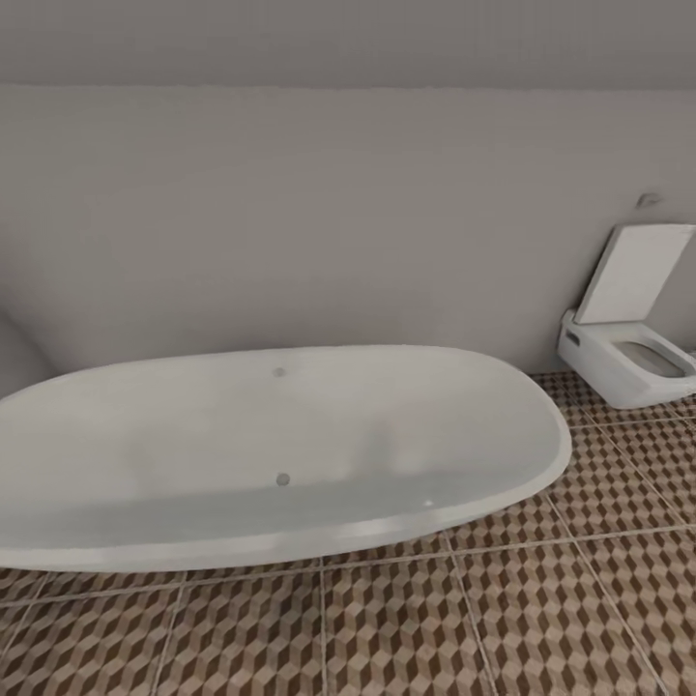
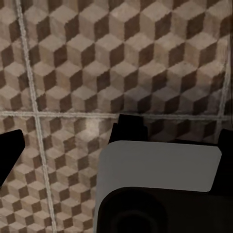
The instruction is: Take the four mousetraps from the cabinet in the bathroom and place them on the bathroom floor. Make sure all four end up on the same floor surface, and ensure that at least two of them are either under or directly next to the same bathroom sink.
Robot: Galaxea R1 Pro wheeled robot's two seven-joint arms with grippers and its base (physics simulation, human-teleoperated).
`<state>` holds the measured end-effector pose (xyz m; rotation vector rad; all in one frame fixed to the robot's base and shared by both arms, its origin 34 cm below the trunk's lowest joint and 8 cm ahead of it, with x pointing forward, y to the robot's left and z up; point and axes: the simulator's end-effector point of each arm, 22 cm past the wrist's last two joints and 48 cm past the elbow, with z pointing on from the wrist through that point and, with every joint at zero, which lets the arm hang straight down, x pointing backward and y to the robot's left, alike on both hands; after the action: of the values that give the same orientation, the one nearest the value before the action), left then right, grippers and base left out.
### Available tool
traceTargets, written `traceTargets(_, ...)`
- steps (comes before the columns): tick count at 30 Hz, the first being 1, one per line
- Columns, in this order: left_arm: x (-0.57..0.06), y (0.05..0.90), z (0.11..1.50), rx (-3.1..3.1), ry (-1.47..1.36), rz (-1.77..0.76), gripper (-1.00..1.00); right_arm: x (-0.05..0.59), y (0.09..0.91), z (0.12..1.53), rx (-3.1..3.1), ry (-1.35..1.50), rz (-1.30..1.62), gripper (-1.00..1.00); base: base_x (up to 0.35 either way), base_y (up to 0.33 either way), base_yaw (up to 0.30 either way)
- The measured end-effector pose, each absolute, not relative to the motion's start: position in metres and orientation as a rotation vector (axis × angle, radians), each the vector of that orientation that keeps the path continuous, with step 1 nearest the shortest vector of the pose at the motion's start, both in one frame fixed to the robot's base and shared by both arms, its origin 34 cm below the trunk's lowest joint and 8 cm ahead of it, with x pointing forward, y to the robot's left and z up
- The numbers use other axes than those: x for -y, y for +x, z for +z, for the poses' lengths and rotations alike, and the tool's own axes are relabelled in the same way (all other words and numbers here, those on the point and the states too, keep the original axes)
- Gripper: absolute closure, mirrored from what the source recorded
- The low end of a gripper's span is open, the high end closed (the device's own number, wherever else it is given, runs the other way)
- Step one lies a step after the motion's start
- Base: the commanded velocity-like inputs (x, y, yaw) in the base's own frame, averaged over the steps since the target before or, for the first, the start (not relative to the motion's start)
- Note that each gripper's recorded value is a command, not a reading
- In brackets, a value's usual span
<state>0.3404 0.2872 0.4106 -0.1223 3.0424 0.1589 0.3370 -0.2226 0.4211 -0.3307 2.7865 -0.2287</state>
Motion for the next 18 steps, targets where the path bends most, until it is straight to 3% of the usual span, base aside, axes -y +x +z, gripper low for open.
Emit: traceTargets(18, -0.2871, 0.3458, 0.4133, -3.029, -0.122, 0.157, -1.0, 0.227, 0.3424, 0.4238, -2.773, -0.324, -0.238, -1.0, 0.0, 0.0, -0.267)
